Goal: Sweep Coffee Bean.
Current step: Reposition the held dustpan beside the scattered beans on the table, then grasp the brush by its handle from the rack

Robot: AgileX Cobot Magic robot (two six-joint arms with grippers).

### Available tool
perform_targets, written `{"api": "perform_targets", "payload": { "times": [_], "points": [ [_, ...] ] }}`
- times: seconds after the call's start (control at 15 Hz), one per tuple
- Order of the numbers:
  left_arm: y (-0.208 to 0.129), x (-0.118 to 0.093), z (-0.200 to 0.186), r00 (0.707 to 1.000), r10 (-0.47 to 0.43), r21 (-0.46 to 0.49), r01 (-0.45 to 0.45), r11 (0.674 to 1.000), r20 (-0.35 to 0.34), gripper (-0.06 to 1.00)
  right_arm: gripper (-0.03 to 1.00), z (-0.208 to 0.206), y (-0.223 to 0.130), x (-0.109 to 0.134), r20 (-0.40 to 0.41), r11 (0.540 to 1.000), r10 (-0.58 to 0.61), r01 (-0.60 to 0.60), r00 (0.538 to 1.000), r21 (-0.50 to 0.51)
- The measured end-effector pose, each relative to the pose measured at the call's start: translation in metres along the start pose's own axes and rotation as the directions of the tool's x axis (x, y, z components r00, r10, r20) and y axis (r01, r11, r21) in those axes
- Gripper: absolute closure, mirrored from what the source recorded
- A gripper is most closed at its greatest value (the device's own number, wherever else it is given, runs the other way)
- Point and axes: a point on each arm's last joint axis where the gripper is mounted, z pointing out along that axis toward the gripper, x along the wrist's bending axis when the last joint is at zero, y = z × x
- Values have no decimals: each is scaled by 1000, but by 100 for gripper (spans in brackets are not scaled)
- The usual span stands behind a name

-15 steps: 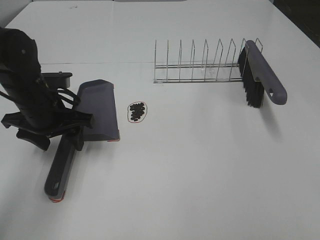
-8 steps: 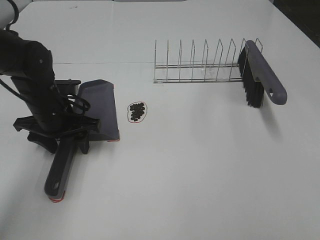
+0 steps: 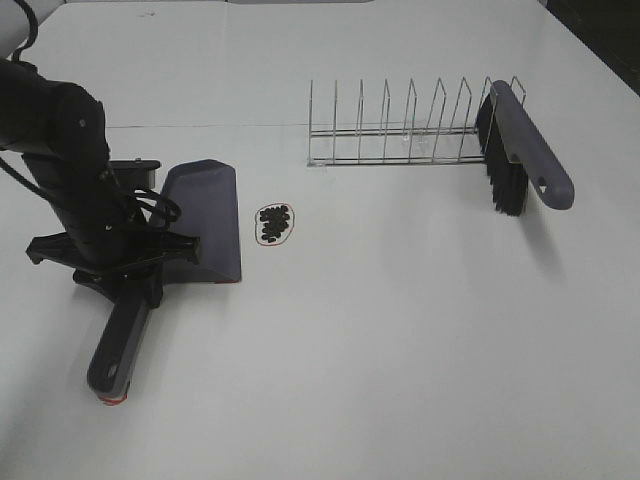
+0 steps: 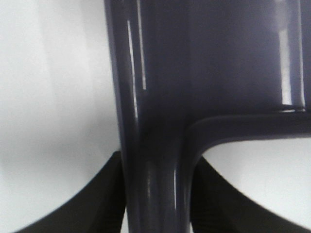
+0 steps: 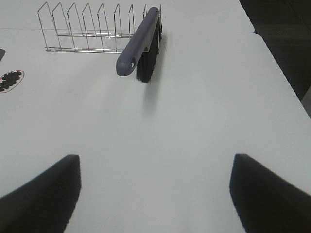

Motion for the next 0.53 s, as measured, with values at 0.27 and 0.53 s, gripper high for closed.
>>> {"api": "perform_targets", "payload": {
  "times": [0.27,0.53],
  "points": [
    [-2,2,-30,1000,-2,-43,1,999,-26,62,26,0,0,0,0,1000,0,0,1000,0],
    [-1,3,-53,1000,2,-110,-5,994,-28,62,26,9,5,0,0,998,1,0,1000,58]
  ]
}}
